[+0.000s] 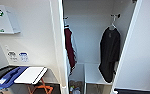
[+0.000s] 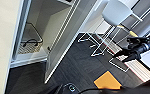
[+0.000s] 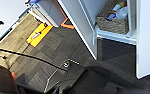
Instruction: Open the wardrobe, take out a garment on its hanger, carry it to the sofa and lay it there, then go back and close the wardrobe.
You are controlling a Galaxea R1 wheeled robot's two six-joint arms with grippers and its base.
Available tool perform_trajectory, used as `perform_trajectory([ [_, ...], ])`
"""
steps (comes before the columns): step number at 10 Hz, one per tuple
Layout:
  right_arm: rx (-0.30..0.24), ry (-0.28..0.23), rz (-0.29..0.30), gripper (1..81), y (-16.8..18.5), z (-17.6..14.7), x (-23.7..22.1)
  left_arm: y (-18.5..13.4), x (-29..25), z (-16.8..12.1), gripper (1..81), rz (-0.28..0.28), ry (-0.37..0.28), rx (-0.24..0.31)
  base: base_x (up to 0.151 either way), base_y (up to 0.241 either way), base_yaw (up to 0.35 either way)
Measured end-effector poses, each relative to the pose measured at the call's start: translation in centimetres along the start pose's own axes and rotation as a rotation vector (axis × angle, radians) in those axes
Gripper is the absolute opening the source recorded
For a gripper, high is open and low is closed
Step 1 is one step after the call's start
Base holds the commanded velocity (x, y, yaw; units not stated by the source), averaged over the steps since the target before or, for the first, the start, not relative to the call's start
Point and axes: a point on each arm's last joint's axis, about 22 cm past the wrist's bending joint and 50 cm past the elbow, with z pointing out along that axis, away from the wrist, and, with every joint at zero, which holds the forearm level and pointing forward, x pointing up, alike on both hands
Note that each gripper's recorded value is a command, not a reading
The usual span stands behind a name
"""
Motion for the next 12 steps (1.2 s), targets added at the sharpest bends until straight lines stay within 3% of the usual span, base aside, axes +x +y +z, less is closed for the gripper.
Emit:
perform_trajectory([
  [2,-0.065,-0.047,0.043,81.1,2.2,2.2,-2.6,-3.5,-2.7,1.0,81.1,-0.051,-0.042,0.071,0.0,0.0,0.0],
  [5,-0.104,-0.099,0.14,81.1,1.1,6.0,-6.8,-6.0,-5.7,3.2,81.1,-0.129,-0.075,0.135,0.0,0.0,0.0],
  [9,-0.219,-0.158,0.229,81.1,3.7,6.4,-10.7,-8.1,-9.5,5.3,81.1,-0.207,-0.115,0.212,0.0,0.0,0.0],
  [12,-0.215,-0.178,0.295,81.1,1.1,8.1,-12.8,-9.5,-11.0,6.6,81.1,-0.257,-0.129,0.265,0.0,0.0,0.0],
])
